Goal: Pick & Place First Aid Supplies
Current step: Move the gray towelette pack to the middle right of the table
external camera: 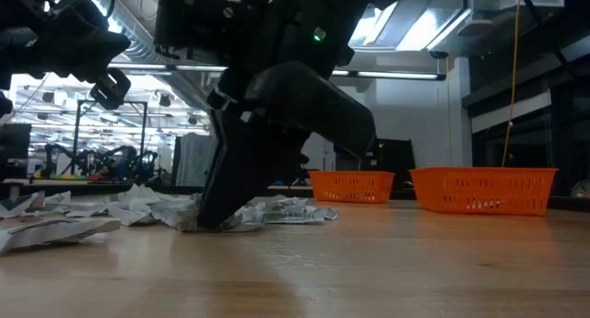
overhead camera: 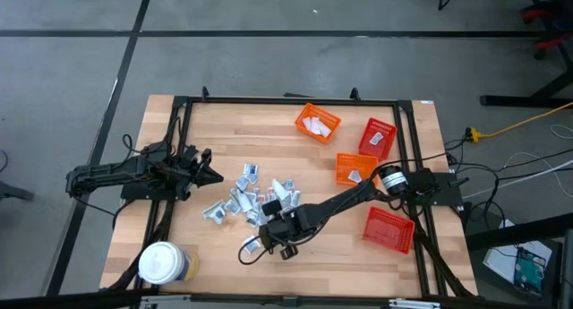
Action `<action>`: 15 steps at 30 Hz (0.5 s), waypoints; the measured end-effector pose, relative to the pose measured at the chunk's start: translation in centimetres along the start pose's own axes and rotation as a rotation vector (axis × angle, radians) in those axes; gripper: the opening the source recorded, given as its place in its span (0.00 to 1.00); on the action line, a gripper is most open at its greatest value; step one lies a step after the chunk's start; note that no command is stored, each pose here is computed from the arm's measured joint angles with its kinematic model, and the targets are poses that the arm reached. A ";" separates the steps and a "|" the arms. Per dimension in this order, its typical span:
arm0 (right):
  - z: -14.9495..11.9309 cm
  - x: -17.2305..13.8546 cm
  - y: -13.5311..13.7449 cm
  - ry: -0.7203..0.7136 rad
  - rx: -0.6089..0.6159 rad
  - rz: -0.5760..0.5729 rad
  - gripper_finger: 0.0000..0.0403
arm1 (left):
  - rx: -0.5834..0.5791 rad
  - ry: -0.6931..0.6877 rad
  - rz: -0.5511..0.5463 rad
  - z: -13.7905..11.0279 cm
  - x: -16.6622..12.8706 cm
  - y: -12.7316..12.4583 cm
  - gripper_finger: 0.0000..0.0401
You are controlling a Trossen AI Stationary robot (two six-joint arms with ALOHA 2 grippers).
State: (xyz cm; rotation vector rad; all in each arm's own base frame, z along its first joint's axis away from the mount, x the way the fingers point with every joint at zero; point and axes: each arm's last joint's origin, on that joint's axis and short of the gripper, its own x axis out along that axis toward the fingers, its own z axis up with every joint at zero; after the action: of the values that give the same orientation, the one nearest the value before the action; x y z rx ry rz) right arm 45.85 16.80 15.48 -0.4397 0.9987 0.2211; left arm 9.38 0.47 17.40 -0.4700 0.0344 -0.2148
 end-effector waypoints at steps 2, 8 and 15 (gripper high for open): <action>0.0 0.2 0.0 -0.001 0.000 -0.002 0.09 | 0.000 0.000 -0.001 0.0 0.0 0.0 0.04; 0.1 0.1 0.2 0.000 0.056 -0.003 0.02 | 0.000 0.000 0.000 0.0 0.0 0.0 0.04; 1.7 -1.8 0.3 0.000 0.195 0.012 0.02 | 0.000 0.000 0.000 0.0 0.0 0.0 0.04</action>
State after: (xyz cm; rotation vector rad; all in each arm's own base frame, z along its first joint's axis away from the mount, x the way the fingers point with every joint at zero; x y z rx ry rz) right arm 46.09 17.87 17.77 -0.2558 1.0122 0.1324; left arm 9.38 0.47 17.40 -0.4700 0.0344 -0.2147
